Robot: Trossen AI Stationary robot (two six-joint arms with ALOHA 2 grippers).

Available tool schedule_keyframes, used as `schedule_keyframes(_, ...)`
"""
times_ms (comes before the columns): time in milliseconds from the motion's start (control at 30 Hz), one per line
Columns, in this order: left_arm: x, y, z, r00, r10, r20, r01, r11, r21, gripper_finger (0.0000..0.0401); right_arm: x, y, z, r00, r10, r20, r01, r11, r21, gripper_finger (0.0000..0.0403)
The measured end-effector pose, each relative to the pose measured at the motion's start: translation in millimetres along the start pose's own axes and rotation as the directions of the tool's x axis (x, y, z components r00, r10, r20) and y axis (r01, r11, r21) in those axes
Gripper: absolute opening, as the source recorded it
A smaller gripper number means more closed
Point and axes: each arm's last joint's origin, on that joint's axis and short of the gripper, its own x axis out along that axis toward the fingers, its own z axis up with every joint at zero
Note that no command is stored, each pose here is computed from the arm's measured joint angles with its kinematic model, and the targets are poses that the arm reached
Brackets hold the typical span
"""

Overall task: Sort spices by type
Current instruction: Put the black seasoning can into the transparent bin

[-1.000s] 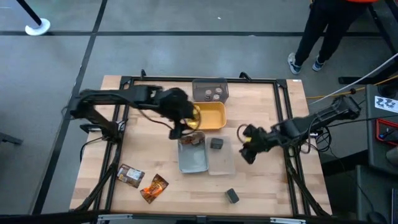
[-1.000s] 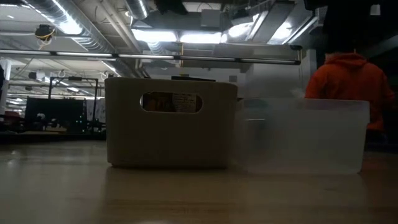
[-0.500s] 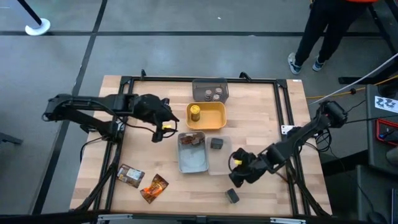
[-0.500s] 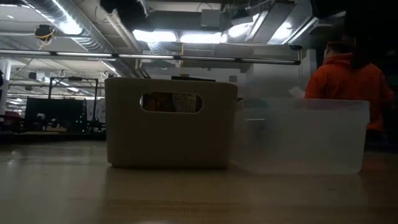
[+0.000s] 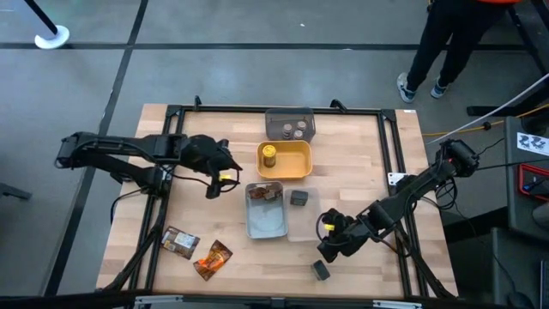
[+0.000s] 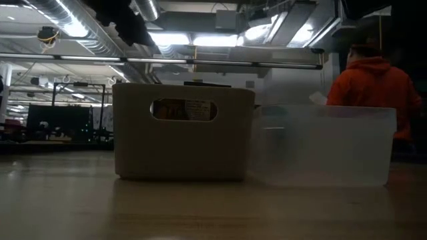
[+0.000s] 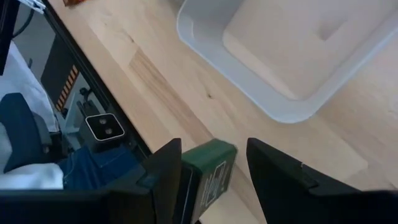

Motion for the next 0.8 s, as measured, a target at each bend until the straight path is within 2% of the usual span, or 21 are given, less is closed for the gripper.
schedule_keyframes(400, -37, -8, -45, 0.988, -0.021, 0.151, 0.041, 0.991, -0.127, 0.0204, 0, 2, -3, 0.995, 0.031, -0.096, -0.031, 1.0, 0.002, 0.0183)
schedule_keyframes(633, -39, -10, -65, 0.971, -0.03, 0.238, 0.077, 0.979, -0.188, 0.0205, -1, 16, -2, 0.979, 0.172, -0.107, -0.174, 0.985, -0.006, 0.0183)
schedule_keyframes(800, -36, -10, -71, 0.974, -0.031, 0.225, 0.083, 0.97, -0.228, 0.0203, -2, 17, -5, 0.977, 0.179, -0.117, -0.18, 0.984, 0.003, 0.0183)
